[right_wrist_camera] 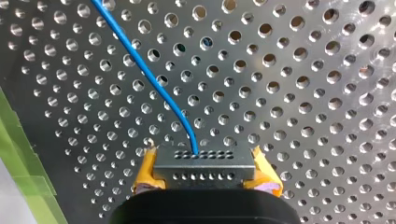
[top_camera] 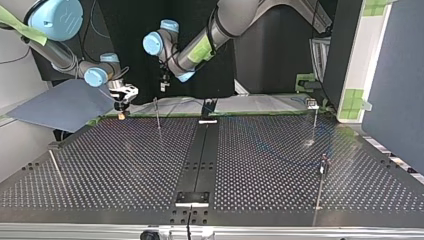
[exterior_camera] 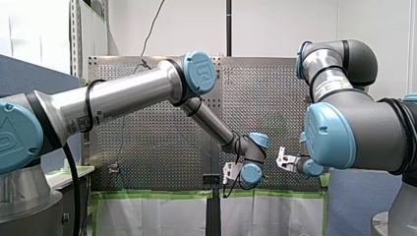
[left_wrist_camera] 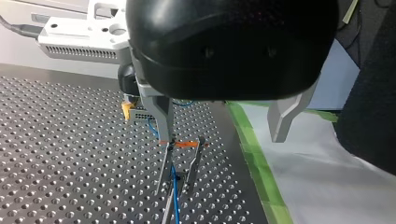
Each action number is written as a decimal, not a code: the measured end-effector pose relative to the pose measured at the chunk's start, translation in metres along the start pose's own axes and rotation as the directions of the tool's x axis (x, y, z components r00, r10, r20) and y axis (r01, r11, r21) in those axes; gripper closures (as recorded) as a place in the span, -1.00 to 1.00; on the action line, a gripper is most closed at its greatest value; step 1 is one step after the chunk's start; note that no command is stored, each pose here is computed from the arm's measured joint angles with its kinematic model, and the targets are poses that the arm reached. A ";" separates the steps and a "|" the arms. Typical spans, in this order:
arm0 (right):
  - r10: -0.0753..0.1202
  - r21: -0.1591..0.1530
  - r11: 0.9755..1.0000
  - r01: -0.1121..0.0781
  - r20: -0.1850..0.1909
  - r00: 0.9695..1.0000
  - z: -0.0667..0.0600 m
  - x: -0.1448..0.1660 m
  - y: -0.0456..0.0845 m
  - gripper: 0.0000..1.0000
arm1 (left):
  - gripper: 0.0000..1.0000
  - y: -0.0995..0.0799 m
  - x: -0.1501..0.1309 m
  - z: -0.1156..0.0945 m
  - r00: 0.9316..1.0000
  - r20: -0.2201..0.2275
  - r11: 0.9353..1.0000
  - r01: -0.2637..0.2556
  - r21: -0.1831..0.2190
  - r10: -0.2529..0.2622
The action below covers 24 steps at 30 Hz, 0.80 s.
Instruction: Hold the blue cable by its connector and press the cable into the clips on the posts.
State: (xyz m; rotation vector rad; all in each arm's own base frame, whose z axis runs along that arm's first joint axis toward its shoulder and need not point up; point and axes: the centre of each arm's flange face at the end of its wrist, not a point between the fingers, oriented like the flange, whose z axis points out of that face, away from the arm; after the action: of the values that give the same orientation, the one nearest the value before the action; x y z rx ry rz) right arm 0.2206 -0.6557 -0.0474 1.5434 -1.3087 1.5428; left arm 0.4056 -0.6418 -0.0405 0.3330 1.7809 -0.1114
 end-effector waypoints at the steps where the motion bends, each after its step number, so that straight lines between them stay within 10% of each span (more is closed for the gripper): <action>1: 0.000 0.001 1.000 0.000 0.000 1.000 0.000 0.000 -0.001 1.00 | -1.00 0.000 -0.002 -0.003 1.000 -0.004 1.000 -0.002 -0.003 0.002; 24: -0.001 0.015 1.000 0.001 0.012 1.000 0.000 -0.004 -0.011 1.00 | -1.00 -0.036 -0.079 -0.106 0.984 0.159 0.995 0.071 0.067 -0.081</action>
State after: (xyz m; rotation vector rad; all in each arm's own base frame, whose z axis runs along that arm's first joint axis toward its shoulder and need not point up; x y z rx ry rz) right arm 0.2311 -0.6507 -0.0485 1.5650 -1.3048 1.5486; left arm 0.3118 -0.6625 0.0571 0.2919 1.6317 -0.2413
